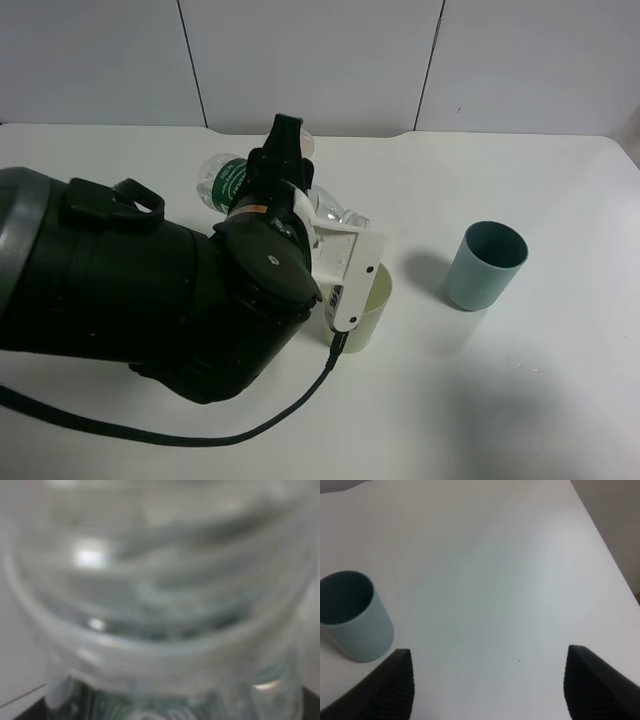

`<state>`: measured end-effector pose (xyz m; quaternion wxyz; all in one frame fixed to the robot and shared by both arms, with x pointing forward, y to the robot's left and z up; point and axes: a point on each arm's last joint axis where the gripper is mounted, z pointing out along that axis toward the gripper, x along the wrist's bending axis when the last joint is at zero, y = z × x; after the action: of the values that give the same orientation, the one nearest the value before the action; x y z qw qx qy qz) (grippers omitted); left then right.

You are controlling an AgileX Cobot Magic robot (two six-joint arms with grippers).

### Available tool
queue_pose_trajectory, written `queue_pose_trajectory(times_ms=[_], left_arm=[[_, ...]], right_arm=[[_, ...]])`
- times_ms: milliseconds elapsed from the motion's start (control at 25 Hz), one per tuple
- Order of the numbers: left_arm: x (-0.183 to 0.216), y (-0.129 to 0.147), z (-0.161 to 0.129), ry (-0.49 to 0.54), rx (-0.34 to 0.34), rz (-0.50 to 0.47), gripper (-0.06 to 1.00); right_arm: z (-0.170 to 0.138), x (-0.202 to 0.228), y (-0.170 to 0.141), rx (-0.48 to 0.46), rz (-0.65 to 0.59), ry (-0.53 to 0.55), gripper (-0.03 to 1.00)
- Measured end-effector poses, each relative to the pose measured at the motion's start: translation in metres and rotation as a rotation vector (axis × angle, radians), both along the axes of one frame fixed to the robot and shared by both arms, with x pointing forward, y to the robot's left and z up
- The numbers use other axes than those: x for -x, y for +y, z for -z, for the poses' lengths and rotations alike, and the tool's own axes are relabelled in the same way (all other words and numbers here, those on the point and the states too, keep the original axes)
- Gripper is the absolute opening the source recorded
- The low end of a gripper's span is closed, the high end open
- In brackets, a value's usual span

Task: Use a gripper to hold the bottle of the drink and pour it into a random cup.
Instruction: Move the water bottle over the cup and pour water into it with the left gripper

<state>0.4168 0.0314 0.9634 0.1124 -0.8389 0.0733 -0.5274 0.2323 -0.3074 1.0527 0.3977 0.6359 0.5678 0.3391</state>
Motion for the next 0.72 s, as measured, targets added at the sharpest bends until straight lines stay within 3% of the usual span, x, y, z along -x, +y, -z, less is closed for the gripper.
queue_pose_trajectory(times_ms=[160,720], left_arm=[[0.0000,0.0000,0.0000,0.006,-0.048,0.022,0.55],[0.0000,0.0002,-0.0001,0.006,-0.059,0.025,0.55]], right_arm=[[0.0000,0.0000,0.0000,0.000,0.000,0.000,0.63],[0.0000,0.0000,0.0000,0.000,0.000,0.000,0.63]])
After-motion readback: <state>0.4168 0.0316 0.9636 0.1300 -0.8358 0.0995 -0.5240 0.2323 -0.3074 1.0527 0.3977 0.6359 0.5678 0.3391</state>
